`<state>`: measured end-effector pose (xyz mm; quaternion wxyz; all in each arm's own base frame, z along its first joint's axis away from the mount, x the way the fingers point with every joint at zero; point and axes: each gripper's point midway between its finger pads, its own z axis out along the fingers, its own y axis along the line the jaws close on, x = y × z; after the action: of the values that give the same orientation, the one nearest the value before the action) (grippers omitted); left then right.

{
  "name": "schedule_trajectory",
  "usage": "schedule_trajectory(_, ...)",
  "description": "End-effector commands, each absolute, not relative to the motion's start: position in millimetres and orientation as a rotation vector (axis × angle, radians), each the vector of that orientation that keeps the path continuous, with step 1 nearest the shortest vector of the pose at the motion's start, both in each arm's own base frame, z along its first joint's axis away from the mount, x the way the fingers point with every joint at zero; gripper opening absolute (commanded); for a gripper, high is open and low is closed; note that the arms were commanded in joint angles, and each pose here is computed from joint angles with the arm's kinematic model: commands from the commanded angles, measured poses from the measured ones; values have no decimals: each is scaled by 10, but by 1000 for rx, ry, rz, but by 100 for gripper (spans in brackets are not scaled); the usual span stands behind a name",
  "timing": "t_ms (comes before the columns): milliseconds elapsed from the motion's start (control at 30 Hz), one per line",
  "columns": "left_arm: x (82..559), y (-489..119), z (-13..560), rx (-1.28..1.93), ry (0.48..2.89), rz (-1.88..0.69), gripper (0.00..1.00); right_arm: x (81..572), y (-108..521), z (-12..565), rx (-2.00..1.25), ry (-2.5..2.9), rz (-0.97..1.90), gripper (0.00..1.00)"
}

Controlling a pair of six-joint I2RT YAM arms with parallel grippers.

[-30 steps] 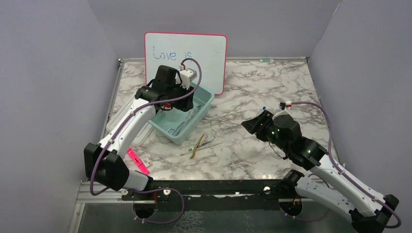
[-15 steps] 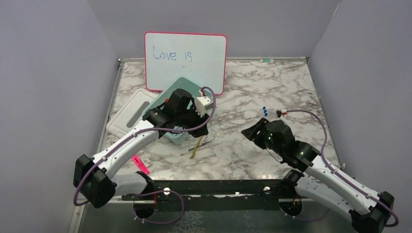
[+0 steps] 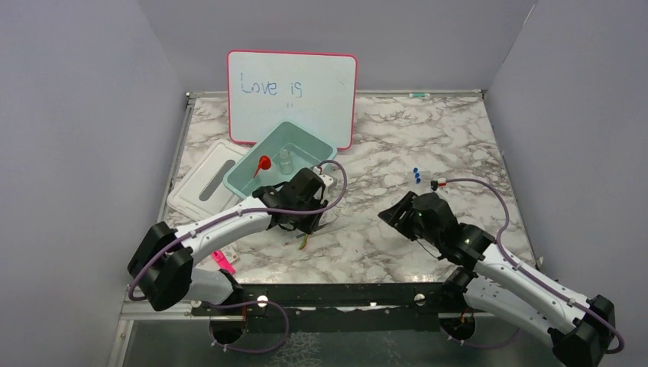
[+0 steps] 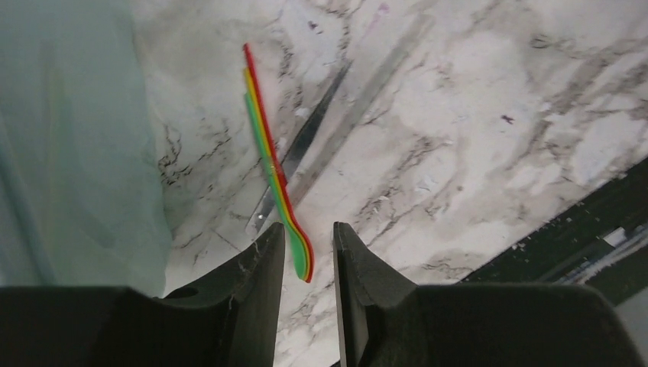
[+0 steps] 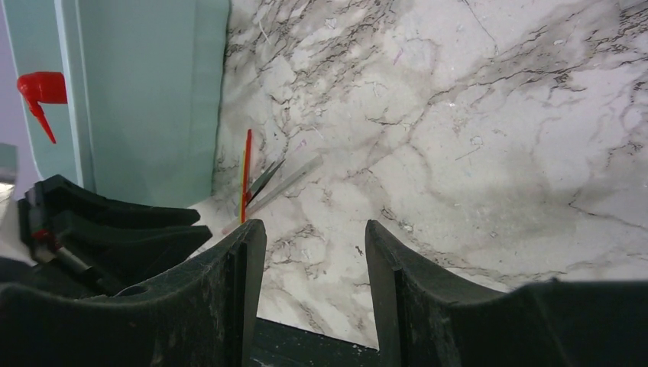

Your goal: Organize the chemistry lab equipment

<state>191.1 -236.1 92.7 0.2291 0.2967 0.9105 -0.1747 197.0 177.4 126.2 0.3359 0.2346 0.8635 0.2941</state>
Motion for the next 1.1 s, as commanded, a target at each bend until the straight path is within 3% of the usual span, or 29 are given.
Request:
schedule_trajectory(0,2029,-2231,705,648,2566,-323,31,1997,1793,1259,633,2240,785,55)
schedule_trajectory(500,1932,-2234,304,682,2649,-308,29,2011,1798,1225,626,2242,777,55)
schedule_trajectory(1067,1877,-2328,444,830,2510,-116,33,2034,1831,1234,612,2239,785,55)
